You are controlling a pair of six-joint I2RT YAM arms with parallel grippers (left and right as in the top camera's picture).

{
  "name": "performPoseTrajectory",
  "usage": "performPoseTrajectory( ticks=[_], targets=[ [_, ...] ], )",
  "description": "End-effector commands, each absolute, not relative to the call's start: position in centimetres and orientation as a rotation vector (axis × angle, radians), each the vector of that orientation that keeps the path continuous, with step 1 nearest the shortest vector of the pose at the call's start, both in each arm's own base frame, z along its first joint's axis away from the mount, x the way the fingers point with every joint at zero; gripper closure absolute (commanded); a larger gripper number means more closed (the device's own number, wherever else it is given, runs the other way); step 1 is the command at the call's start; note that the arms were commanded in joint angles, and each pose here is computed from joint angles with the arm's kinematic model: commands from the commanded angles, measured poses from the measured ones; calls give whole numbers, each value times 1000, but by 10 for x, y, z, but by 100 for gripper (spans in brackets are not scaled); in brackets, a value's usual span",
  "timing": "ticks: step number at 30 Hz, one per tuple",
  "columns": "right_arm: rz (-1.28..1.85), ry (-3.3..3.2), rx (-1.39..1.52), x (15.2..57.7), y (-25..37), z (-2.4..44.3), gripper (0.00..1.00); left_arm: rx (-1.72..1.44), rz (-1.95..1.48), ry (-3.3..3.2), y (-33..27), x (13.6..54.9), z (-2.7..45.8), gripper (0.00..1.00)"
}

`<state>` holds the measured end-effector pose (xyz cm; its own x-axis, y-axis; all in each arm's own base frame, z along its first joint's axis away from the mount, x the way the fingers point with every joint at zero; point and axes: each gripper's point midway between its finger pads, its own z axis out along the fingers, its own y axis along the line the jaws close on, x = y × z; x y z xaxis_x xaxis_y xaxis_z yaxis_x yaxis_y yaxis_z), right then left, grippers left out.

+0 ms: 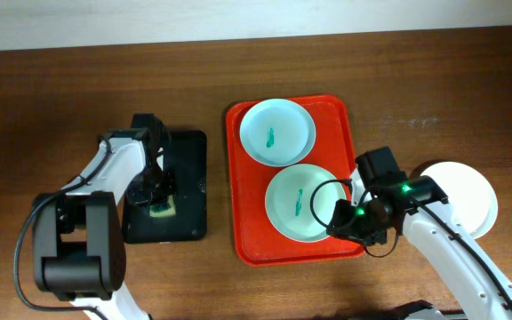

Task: Clean dirty plates on tray and stack at the side

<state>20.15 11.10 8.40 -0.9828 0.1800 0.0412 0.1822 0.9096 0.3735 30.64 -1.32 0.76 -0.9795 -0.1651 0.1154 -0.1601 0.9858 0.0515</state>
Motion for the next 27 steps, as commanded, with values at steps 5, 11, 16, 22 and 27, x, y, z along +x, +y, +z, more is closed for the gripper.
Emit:
performPoseTrajectory(
  ticks=[5, 11, 16, 22, 27],
  targets=[
    [-657, -3062, -285, 204, 115, 86, 66, 236, -116, -3020, -7, 323, 19, 70],
    [-657, -3063, -285, 204, 116, 86, 64, 240, -153, -3111, -4, 346, 8, 66],
    [-657, -3062, -286, 204, 115, 86, 64, 203, -156, -3061, -11, 335, -30, 100],
    [-655, -3059, -287, 203, 115, 86, 64, 121, -41, -3034, -24, 336, -3, 100],
    [-654, -3068, -248, 203, 115, 86, 65, 126, -42, -3027, -24, 339, 39, 73]
  ],
)
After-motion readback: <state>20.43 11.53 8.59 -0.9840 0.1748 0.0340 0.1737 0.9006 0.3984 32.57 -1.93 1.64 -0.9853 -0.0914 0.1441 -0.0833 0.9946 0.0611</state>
